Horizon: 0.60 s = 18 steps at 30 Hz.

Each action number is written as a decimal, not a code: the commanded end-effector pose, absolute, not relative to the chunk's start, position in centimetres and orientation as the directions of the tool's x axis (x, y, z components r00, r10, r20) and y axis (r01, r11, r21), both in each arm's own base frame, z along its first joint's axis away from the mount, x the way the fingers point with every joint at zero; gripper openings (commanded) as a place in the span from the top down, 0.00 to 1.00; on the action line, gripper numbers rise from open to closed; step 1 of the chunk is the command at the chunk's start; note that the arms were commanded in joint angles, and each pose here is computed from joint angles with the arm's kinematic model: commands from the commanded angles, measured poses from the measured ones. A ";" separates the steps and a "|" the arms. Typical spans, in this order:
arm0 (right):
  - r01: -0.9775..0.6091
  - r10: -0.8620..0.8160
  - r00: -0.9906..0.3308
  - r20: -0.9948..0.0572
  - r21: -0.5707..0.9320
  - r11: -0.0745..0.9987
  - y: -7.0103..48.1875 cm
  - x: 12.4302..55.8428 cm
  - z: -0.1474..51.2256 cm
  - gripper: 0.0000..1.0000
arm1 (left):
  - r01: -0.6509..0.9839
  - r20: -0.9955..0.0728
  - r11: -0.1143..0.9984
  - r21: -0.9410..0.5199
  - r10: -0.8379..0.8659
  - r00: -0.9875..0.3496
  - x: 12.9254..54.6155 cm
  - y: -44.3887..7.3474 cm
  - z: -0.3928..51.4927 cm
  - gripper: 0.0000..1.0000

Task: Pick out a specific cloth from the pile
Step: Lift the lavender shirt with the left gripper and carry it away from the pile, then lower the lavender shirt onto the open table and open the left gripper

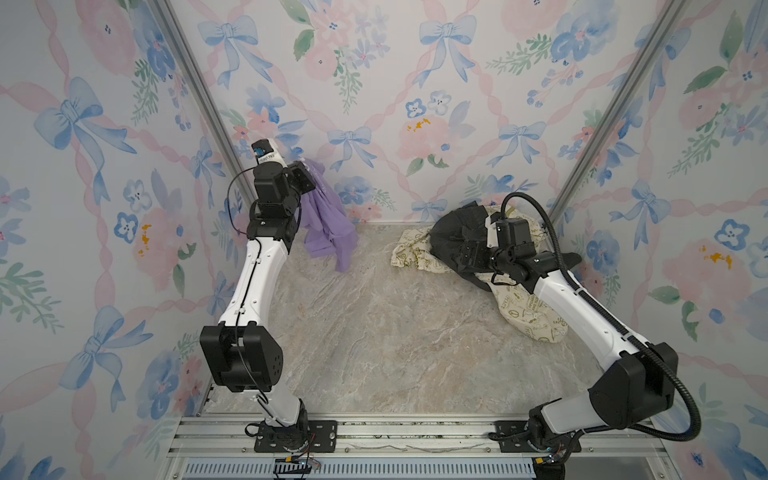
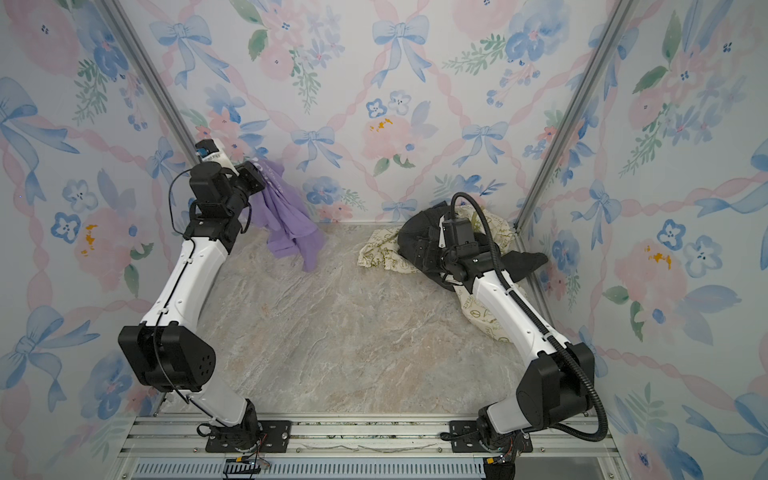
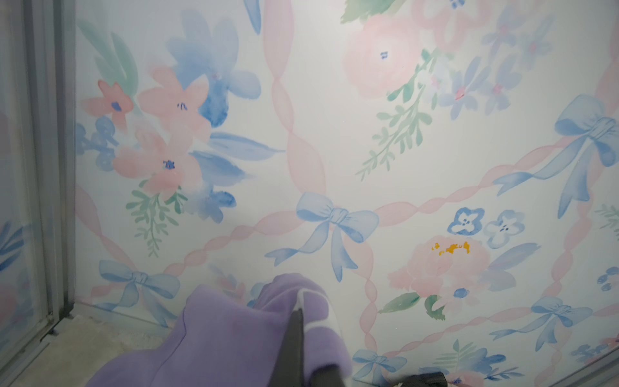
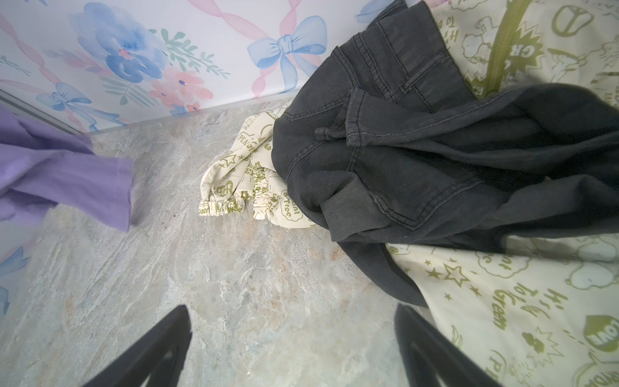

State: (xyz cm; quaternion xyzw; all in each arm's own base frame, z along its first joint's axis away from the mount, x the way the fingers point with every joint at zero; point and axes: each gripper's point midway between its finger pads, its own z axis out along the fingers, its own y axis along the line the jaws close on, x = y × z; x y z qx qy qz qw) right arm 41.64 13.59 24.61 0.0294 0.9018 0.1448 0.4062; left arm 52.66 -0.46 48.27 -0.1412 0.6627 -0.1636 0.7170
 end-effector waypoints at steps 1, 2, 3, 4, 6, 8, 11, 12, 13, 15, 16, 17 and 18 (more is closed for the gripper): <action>-0.081 0.174 -0.644 -0.745 0.293 0.953 13.4 41.9 25.6 0.03 | 0.080 -0.928 0.948 -0.309 -0.319 0.193 50.2 -0.3 53.3 1.00; -0.077 0.178 -0.645 -0.743 0.295 0.952 13.3 41.8 25.5 0.03 | 0.069 -0.937 0.956 -0.286 -0.293 0.190 49.8 -0.2 53.0 1.00; -0.074 0.182 -0.647 -0.740 0.299 0.952 13.2 41.7 25.3 0.03 | 0.051 -0.947 0.963 -0.263 -0.268 0.179 49.3 -0.1 52.2 1.00; -0.069 0.187 -0.648 -0.738 0.302 0.951 13.1 41.6 25.2 0.03 | 0.025 -0.955 0.968 -0.249 -0.249 0.160 48.9 0.2 51.0 1.00; -0.066 0.191 -0.651 -0.735 0.306 0.950 13.0 41.3 25.0 0.03 | -0.039 -0.965 0.968 -0.248 -0.243 0.102 48.3 1.0 47.5 1.00; -0.060 0.196 -0.653 -0.731 0.309 0.949 12.9 41.1 24.8 0.03 | -0.082 -0.969 0.965 -0.249 -0.247 0.025 47.5 1.4 43.2 1.00; -0.052 0.208 -0.658 -0.723 0.319 0.946 12.9 40.7 24.4 0.03 | -0.121 -0.953 0.958 -0.259 -0.274 -0.126 46.0 1.3 35.4 1.00; -0.049 0.212 -0.661 -0.720 0.323 0.945 12.9 40.5 24.3 0.03 | -0.128 -0.940 0.956 -0.265 -0.286 -0.188 45.3 1.1 32.6 1.00; -0.048 0.213 -0.662 -0.719 0.324 0.945 12.8 40.4 24.3 0.03 | -0.135 -0.924 0.953 -0.270 -0.296 -0.244 44.6 0.9 30.1 0.94; -0.045 0.214 -0.666 -0.714 0.325 0.945 12.8 40.1 24.1 0.03 | -0.144 -0.889 0.949 -0.282 -0.314 -0.332 43.0 0.4 26.5 0.79; -0.041 0.216 -0.668 -0.712 0.325 0.945 12.7 39.9 24.0 0.03 | -0.143 -0.878 0.949 -0.282 -0.315 -0.360 42.3 0.2 25.6 0.74; -0.039 0.218 -0.667 -0.712 0.326 0.945 12.6 39.8 24.1 0.03 | -0.140 -0.874 0.952 -0.274 -0.307 -0.376 41.7 0.2 25.0 0.69; -0.037 0.220 -0.666 -0.712 0.326 0.944 12.6 39.7 24.1 0.03 | -0.135 -0.881 0.956 -0.259 -0.291 -0.374 41.1 0.3 25.2 0.60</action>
